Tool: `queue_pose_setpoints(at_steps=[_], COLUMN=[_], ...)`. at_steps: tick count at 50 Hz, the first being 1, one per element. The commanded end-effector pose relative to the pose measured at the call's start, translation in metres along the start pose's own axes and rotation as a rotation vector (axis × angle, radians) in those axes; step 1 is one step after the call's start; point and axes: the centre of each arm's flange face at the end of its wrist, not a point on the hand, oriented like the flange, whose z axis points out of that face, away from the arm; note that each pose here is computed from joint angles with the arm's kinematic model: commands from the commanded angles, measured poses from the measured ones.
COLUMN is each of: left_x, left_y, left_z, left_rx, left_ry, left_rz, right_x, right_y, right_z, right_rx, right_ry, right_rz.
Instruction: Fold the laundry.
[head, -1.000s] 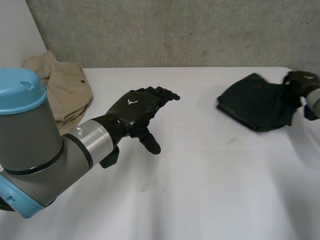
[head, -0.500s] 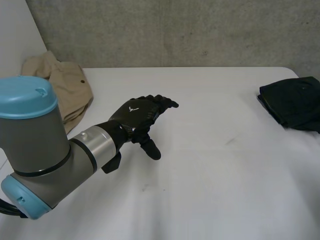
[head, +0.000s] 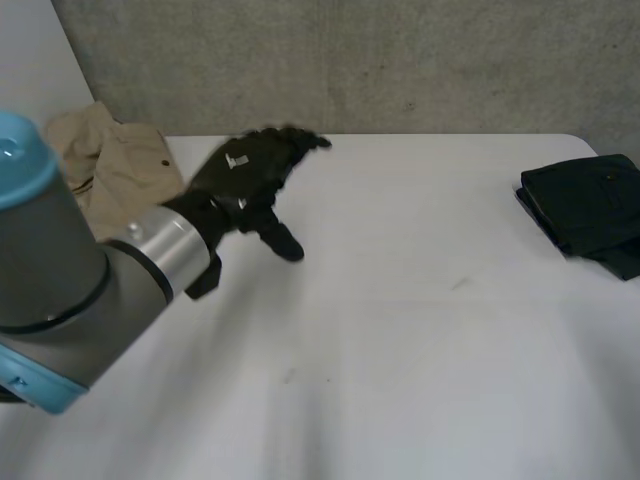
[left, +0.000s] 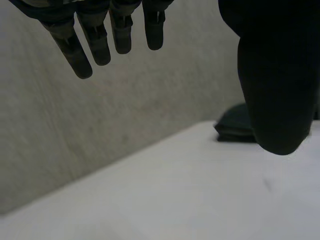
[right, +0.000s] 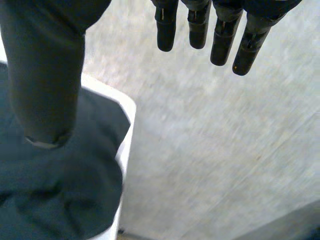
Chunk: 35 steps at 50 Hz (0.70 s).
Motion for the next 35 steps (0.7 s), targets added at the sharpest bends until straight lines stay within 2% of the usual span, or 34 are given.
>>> queue_pose_setpoints(at_steps=[1, 2, 6, 7, 9, 13, 18, 22, 26, 35], left_x=[-0.038, -0.046, -0.112, -0.14, -0.163, -0.209, -0.261, -0.29, -0.301, -0.312], left_y=[-0.043, -0.047, -0.044, -0.037, -0.03, -0.01, 0.042, 0.076, 0.104, 0.14], left_z=[0.013, 0.015, 0.029, 0.032, 0.034, 0.044, 0.058, 0.06, 0.066, 0.075], left_rx=[0.191, 0.208, 0.181, 0.142, 0.11, 0.048, -0.071, -0.157, -0.213, -0.277], left_ry=[-0.086, -0.103, -0.251, -0.308, -0.347, -0.388, -0.406, -0.427, -0.393, -0.364], left_rz=[0.097, 0.111, 0.164, 0.174, 0.185, 0.241, 0.309, 0.368, 0.408, 0.376], right_x=[-0.074, -0.103, -0.16, -0.169, -0.201, -0.256, -0.299, -0.309, -0.307, -0.295], right_y=[-0.069, -0.075, -0.088, -0.089, -0.088, -0.063, -0.018, 0.011, 0.027, 0.041], right_z=[-0.052, -0.067, -0.116, -0.126, -0.157, -0.207, -0.261, -0.285, -0.294, -0.309], right_rx=[0.165, 0.195, 0.276, 0.295, 0.347, 0.375, 0.328, 0.266, 0.23, 0.224], right_ry=[-0.149, -0.214, -0.345, -0.368, -0.445, -0.595, -0.76, -0.829, -0.848, -0.842], right_rz=[-0.034, -0.045, -0.079, -0.084, -0.106, -0.174, -0.275, -0.321, -0.331, -0.334])
